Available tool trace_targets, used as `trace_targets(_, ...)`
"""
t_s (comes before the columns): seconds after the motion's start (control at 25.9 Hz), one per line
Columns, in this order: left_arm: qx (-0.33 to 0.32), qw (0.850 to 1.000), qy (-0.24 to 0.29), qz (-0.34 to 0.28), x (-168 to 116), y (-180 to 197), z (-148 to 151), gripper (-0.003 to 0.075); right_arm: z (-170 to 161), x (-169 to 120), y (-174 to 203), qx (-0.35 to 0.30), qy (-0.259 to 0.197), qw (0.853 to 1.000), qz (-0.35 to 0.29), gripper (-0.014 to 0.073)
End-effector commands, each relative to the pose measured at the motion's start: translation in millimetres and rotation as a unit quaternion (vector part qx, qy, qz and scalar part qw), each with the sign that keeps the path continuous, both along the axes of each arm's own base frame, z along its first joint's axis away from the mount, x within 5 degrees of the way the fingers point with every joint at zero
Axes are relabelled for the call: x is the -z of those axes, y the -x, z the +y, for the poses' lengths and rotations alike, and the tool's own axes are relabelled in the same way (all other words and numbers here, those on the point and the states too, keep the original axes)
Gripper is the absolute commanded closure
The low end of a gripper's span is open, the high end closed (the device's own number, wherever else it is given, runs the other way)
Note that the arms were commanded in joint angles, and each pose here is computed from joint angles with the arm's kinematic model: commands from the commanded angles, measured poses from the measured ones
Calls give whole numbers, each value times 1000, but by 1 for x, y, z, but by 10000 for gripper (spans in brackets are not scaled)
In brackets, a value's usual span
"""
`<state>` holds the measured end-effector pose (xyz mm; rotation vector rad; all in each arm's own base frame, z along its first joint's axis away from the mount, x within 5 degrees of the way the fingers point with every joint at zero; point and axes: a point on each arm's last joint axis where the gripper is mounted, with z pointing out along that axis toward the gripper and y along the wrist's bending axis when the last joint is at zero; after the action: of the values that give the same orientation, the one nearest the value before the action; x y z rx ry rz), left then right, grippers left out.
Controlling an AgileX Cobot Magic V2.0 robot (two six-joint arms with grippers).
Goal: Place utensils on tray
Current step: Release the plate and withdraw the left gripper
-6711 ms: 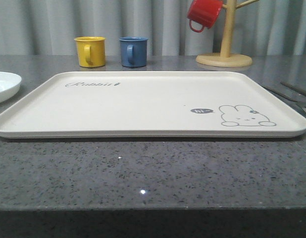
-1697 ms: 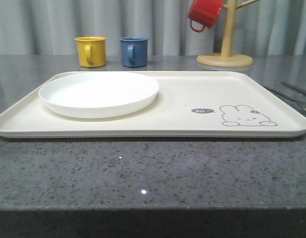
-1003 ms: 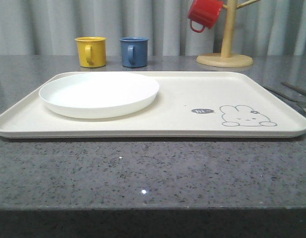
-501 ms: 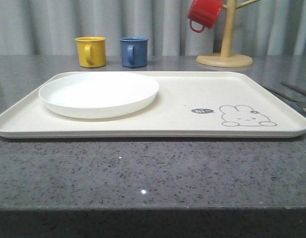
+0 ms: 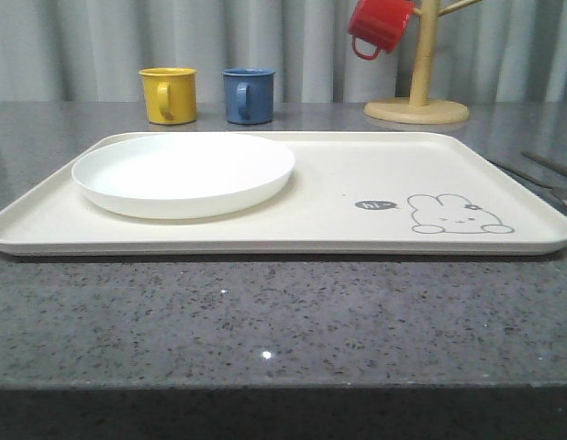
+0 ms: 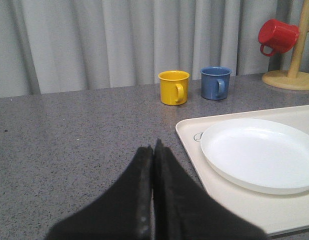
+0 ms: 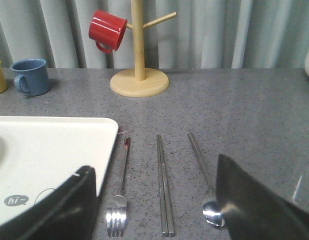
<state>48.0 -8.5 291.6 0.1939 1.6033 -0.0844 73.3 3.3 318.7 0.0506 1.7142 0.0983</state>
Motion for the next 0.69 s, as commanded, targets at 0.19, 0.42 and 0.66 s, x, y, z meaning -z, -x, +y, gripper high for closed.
trace_targets(0.19, 0, 999, 12, -46, -15, 1, 0, 739, -1, -31, -51, 1, 5, 998, 61, 234)
trace_targets(0.42, 0, 999, 12, -46, -15, 1, 0, 739, 9, -38, -113, -35, 15, 974, 225, 234)
trace_targets(0.66, 0, 999, 12, -46, -15, 1, 0, 739, 31, -32, -173, -77, 28, 948, 306, 286)
